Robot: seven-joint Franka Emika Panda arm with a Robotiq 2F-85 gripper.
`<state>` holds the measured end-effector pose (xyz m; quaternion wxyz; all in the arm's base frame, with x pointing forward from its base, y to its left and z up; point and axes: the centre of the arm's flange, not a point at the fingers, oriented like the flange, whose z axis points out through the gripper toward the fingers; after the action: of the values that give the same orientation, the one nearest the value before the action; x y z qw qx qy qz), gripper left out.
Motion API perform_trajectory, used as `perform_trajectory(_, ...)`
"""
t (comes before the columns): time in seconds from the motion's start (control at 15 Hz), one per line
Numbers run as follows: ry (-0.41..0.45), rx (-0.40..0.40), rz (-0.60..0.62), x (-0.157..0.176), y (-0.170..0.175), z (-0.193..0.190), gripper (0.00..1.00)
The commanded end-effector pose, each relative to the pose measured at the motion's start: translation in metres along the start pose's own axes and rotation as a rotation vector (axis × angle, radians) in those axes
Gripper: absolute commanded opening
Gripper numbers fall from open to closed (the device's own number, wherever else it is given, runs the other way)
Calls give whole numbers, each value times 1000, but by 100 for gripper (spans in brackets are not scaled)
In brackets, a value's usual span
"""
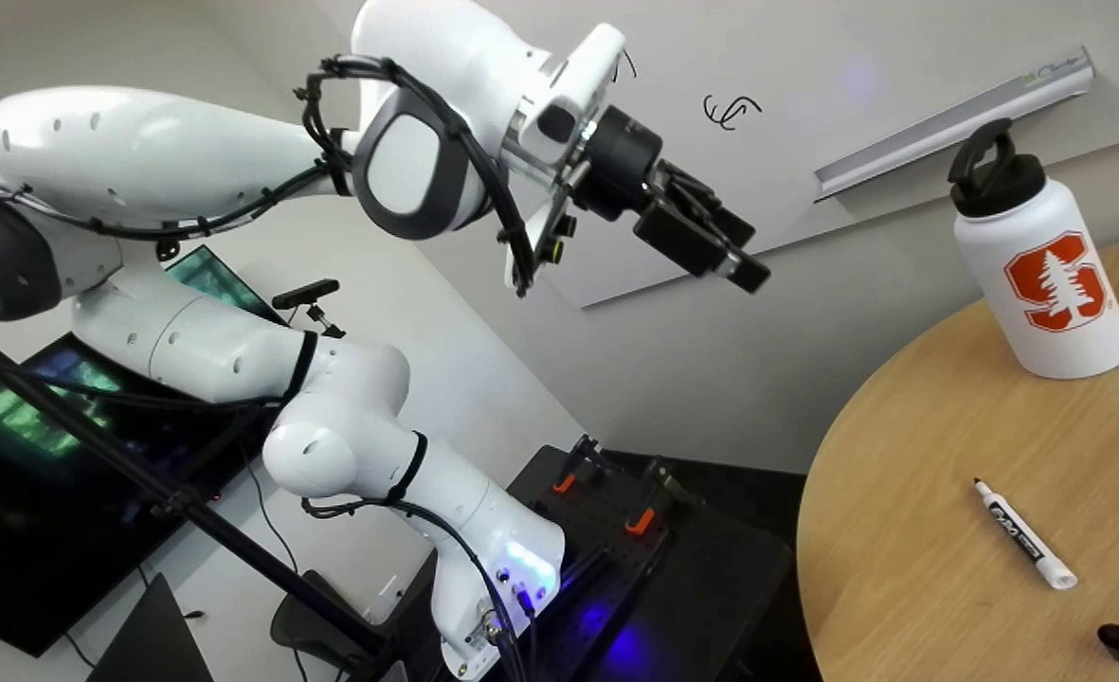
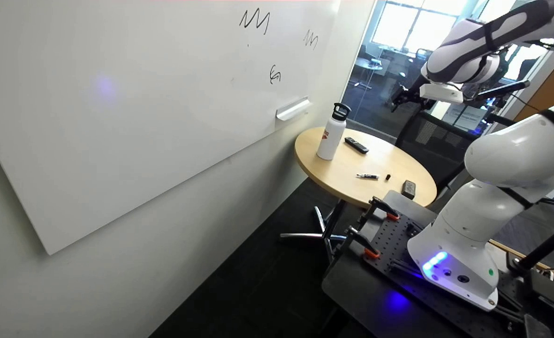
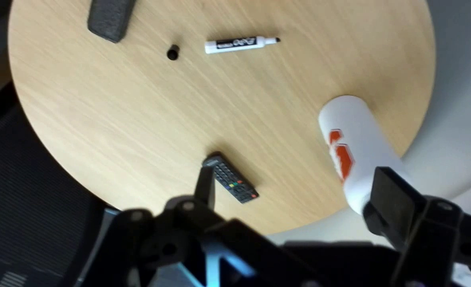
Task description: Use the duster to erase the board
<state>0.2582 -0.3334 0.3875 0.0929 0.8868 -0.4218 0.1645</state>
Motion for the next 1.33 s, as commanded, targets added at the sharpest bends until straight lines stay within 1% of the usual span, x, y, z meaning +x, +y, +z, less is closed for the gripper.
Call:
perform_trajectory(0.0, -101, -132, 111, 5, 39, 89, 100)
perform_trajectory(0.07, -131, -160, 148, -1, 55, 110, 100)
perform_trajectory(0.2, -177, -181, 206, -13, 84, 153, 100)
perform_trajectory(0.27, -196, -191, 239, -14, 103, 170, 100)
perform_trajectory(0.33, -214, -201, 260, -16, 115, 187, 100)
perform_trajectory(0.4, -227, -212, 287, -15, 132, 202, 100)
perform_trajectory(0.53, -235, -221, 339, -10, 148, 218, 100)
perform_trajectory(0.6, -239, -200, 349, -7, 145, 215, 100)
perform_trajectory(0.67, -217, -160, 353, -1, 131, 196, 100)
perform_trajectory(0.73, -243, -205, 347, -23, 137, 206, 100)
perform_trajectory(0.87, -219, -185, 350, -8, 129, 205, 100)
perform_trajectory(1.0, -210, -180, 349, -5, 126, 201, 100)
perform_trajectory(1.2, -224, -184, 356, -12, 125, 208, 100)
perform_trajectory(1.27, -223, -201, 342, -19, 129, 213, 100)
